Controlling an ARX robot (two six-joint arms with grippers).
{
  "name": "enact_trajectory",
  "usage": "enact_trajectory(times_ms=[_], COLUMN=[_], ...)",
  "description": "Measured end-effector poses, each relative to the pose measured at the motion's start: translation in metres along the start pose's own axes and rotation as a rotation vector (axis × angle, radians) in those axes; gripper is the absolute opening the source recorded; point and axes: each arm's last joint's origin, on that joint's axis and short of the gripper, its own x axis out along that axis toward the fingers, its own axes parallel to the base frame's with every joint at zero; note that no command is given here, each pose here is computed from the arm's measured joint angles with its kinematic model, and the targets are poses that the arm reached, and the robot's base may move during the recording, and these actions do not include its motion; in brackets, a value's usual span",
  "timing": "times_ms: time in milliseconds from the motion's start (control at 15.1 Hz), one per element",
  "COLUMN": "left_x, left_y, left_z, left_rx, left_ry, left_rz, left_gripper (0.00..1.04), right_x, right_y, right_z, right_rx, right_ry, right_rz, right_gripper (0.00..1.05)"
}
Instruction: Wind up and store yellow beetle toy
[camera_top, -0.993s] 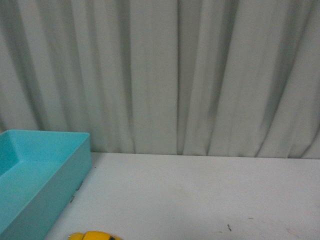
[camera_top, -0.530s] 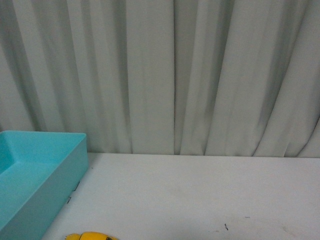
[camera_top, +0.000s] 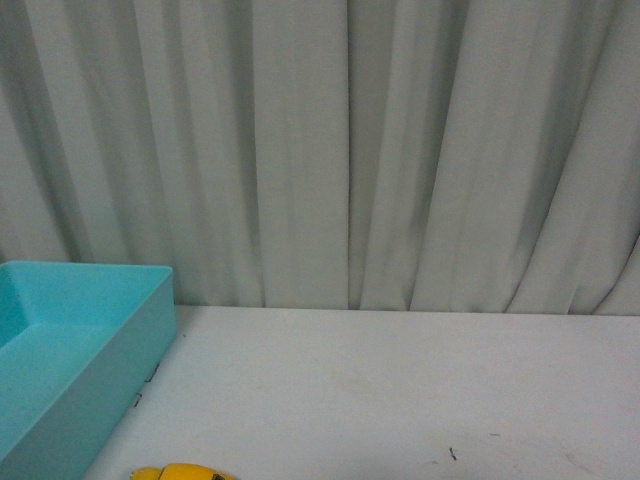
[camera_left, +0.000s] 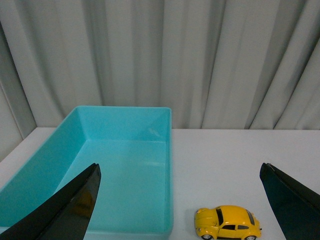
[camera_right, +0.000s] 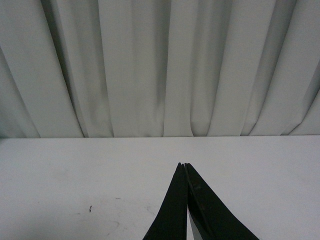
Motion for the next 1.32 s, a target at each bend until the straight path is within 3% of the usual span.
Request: enact_trajectory(times_ms=[662,728,927,1059,1324], left_x=[0.0,0.0,0.0,0.0,0.0], left_y=[0.0,0.0,0.0,0.0,0.0], left_z=[0.0,0.0,0.0,0.0,0.0], left_rx=[0.0,0.0,0.0,0.0,0.0], left_ry=[0.0,0.001,0.001,0.0,0.0], left_rz=[0.0,-0.001,0.0,0.0,0.0], left_gripper=[0.98,0.98,0.98,0.98,0.98], right_x=[-0.019,-0.023,-0.023,-0.023,-0.023], right_y=[0.0,0.0,0.0,0.0,0.0], right_z=[-0.007,-0.002,-0.003,-0.003,-0.003], right_rx=[0.0,0.0,0.0,0.0,0.0], right_ry=[0.056,-0.007,0.008,0.009,0.009], right_rz=[0.003,0.0,0.0,0.0,0.0], right_gripper=[0.02,0.02,0.02,0.2,0.68])
